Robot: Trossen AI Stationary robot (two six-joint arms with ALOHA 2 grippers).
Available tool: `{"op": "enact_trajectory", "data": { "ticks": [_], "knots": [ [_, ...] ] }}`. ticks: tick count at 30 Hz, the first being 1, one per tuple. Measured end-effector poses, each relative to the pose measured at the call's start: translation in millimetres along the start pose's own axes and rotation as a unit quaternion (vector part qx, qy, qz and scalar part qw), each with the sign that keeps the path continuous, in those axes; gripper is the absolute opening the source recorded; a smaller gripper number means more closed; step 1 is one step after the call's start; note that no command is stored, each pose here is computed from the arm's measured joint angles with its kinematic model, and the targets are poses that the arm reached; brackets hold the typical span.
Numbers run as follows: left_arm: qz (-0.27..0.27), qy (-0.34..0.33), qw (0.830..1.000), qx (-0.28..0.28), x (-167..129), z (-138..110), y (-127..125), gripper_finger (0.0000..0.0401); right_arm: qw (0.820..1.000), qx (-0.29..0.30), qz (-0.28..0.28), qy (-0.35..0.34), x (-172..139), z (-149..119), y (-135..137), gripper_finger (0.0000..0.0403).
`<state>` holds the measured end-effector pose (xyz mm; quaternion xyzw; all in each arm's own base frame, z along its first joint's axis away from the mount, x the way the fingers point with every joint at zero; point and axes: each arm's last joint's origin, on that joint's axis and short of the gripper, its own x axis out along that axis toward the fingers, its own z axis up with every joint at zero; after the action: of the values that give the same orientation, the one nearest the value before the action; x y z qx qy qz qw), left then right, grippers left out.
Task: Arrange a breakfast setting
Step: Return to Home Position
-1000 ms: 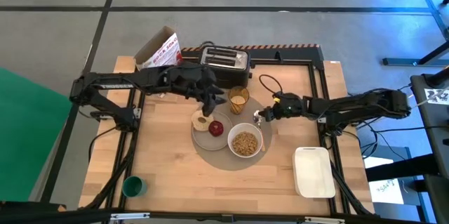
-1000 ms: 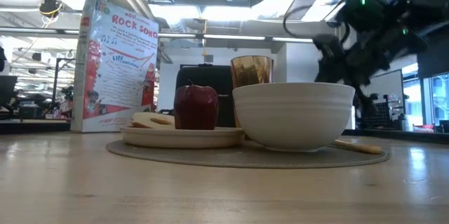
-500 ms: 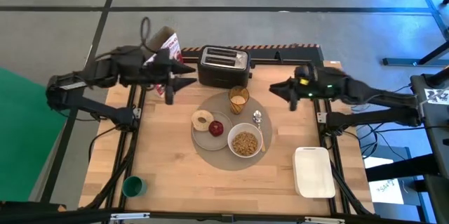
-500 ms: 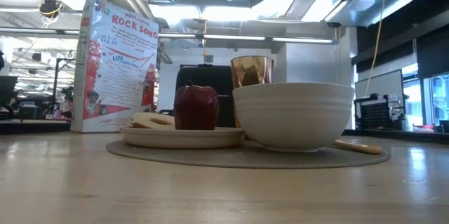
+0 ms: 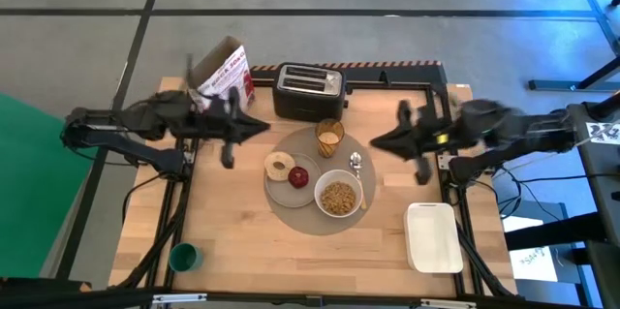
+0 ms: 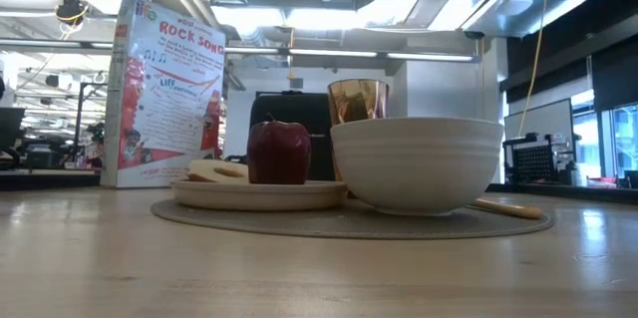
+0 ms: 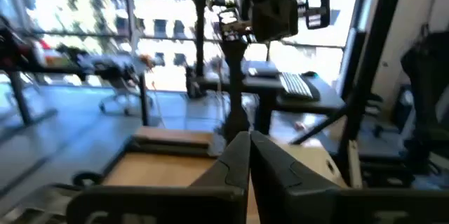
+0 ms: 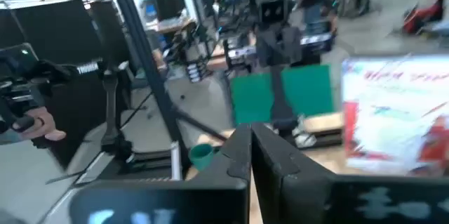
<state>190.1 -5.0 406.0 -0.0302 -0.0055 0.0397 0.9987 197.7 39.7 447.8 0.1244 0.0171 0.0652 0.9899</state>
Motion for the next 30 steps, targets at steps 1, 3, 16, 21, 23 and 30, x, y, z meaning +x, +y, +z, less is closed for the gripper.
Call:
{"op": "enact_trajectory", "data": {
  "ticks": [1,3,16,21,23,30],
  "knots": [
    [0.004,-0.010,1.000,0.004,-8.5,2.6,2.0,0.0005,1.000,-0.008,-0.003,-0.006,-9.6,7.7,2.6,0.0002],
    [0.009,-0.029,0.999,0.018,-27.6,9.2,5.7,0.0008,1.000,-0.017,-0.021,-0.006,-28.8,17.2,3.2,0.0004],
    [-0.008,-0.034,0.999,-0.022,-56.1,-80.7,9.0,0.0001,0.996,-0.013,-0.058,-0.070,-88.7,-51.3,-23.4,0.0000],
    [0.009,0.002,0.999,-0.031,-63.6,-126.4,12.9,0.0002,0.993,-0.036,-0.089,-0.075,-91.6,-103.5,-38.8,0.0001],
    [0.010,0.015,0.999,-0.029,-69.6,-135.0,14.4,0.0003,0.991,-0.037,-0.105,-0.068,-96.2,-119.3,-44.2,0.0001],
    [0.040,-0.021,0.999,-0.021,-97.0,-147.5,21.4,0.0002,0.987,-0.005,-0.123,-0.107,-132.8,-152.7,-57.8,0.0001]
  ]
}}
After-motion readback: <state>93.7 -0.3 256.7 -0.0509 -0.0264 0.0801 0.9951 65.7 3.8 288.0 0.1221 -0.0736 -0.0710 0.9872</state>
